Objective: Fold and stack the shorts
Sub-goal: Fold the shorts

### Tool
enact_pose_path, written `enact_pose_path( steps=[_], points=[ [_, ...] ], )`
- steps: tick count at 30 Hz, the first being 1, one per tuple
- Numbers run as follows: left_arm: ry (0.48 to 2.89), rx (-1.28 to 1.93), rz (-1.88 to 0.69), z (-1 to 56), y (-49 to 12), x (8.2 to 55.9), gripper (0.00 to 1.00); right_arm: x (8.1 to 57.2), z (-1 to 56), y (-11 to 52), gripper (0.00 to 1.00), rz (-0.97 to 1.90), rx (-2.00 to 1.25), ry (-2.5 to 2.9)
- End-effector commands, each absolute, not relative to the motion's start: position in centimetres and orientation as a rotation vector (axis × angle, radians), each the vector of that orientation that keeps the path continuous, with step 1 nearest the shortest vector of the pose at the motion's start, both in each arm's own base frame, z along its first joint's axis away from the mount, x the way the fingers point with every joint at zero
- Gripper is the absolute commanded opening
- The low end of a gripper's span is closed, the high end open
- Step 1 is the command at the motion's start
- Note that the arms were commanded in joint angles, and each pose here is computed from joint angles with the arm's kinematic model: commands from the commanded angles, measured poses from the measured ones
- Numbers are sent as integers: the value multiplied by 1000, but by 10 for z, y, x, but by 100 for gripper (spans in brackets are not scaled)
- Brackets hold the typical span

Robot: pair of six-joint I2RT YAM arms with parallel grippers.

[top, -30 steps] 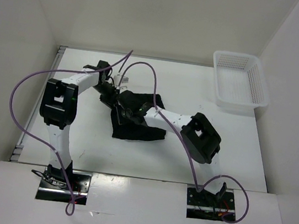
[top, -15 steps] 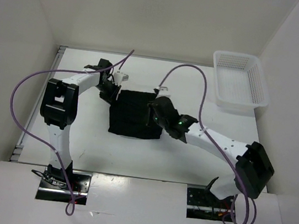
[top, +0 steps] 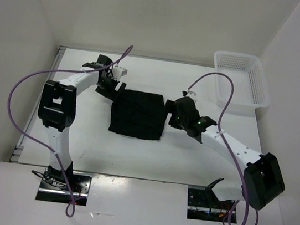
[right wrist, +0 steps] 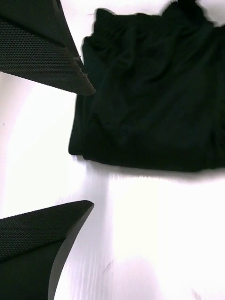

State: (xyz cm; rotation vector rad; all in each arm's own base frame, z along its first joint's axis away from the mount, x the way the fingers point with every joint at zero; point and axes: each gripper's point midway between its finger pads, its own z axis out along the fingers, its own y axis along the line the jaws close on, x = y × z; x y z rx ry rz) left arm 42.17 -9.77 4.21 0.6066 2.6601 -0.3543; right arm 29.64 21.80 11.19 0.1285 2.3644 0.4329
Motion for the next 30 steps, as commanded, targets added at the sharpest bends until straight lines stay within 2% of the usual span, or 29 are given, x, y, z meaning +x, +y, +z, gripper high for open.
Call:
enact_pose_path(
  steps=[1, 3, 6, 9, 14, 18, 22, 27, 30],
  points=[
    [2444, 513, -351, 128, -97, 449, 93, 298, 122, 188, 100, 352, 143, 2360],
    [2349, 441, -349, 160, -86, 453, 100, 294, 115, 166, 100, 311, 143, 2418],
    [2218, 370, -309, 201, -70, 457, 100, 291, 110, 134, 100, 256, 190, 2483],
    [2224, 286, -252, 214, -42, 454, 100, 295, 128, 106, 100, 183, 309, 2440],
    [2317, 65, -141, 211, 33, 428, 100, 304, 177, 81, 100, 233, 214, 2319],
    [2295, -185, -5, 216, 98, 391, 100, 308, 203, -2, 100, 10, 390, 2225],
    [2278, -296, -2, 205, 113, 361, 100, 312, 208, -21, 100, -39, 462, 2190],
    [2280, -345, -49, 196, 119, 352, 100, 314, 185, -45, 100, -183, 632, 2196],
    [2275, -345, -67, 196, 119, 352, 100, 312, 197, -52, 100, -212, 647, 2144]
  ],
)
